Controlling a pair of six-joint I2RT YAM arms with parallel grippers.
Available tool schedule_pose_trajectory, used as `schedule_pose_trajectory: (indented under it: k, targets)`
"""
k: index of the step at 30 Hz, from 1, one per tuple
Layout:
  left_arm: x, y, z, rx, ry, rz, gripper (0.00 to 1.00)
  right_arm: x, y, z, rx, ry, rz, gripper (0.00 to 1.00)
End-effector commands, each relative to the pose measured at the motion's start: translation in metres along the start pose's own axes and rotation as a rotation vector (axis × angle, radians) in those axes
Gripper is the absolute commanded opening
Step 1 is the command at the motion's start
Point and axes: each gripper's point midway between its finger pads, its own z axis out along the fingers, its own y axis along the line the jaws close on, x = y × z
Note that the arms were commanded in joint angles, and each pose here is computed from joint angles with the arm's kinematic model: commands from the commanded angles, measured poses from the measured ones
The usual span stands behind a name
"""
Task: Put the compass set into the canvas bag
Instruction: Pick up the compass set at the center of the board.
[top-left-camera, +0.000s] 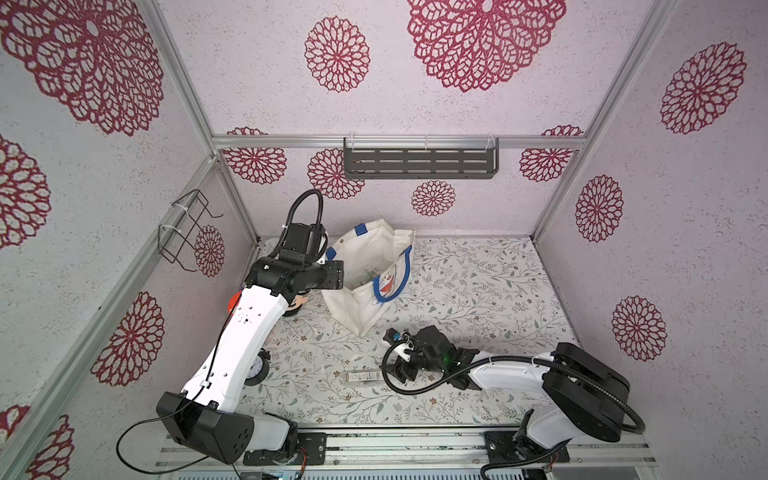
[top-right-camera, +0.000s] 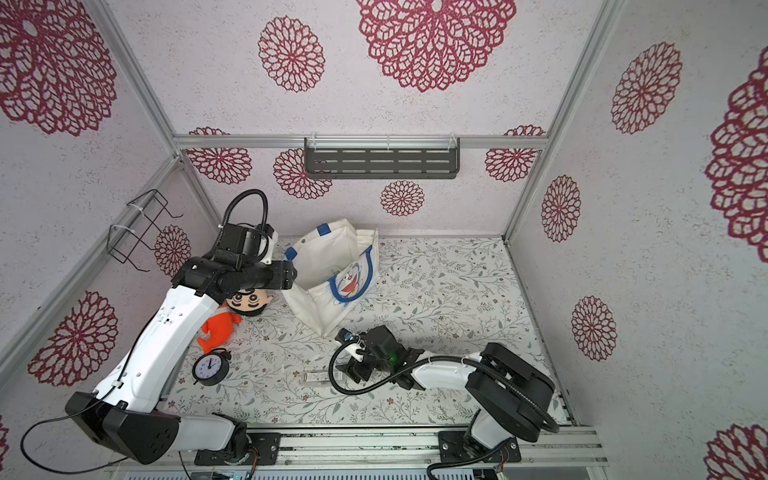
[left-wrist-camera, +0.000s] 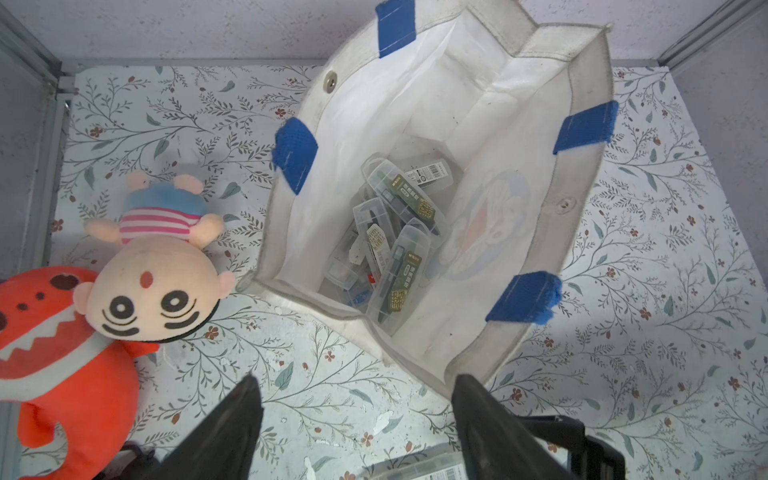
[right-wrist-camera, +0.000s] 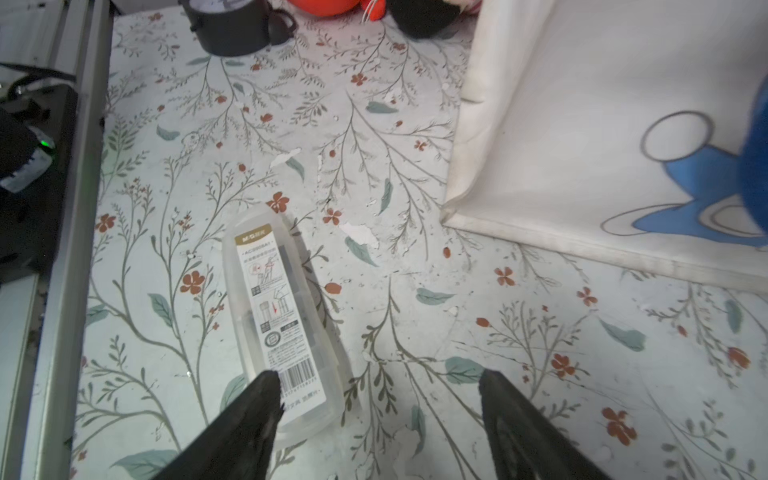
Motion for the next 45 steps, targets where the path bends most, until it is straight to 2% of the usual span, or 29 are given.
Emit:
schedule_pose_trajectory:
  k: [1, 9, 21, 27, 37, 45]
  targets:
    - [0.0, -0.001, -0.003, 0.043, -0.031, -0.043, 0.76, 0.006, 0.014, 0.01, -0.054, 0.056, -0.06, 0.81]
    - [0.017, 0.006, 0.0, 0.042, -0.017, -0.074, 0.76, 0.018, 0.029, 0.026, -0.145, 0.15, -0.085, 0.87]
    - [0.027, 0.015, 0.001, 0.027, -0.009, -0.095, 0.76, 0.034, 0.031, 0.04, -0.171, 0.262, -0.109, 0.8]
    - [0.028, 0.017, 0.001, 0.027, -0.007, -0.097, 0.76, 0.034, 0.036, 0.042, -0.19, 0.272, -0.135, 0.75]
    - [0.031, 0.02, 0.001, 0.023, -0.001, -0.102, 0.76, 0.032, 0.044, 0.051, -0.222, 0.286, -0.169, 0.75]
    - [0.033, 0.021, 0.0, 0.02, -0.001, -0.104, 0.76, 0.032, 0.044, 0.052, -0.222, 0.297, -0.168, 0.6]
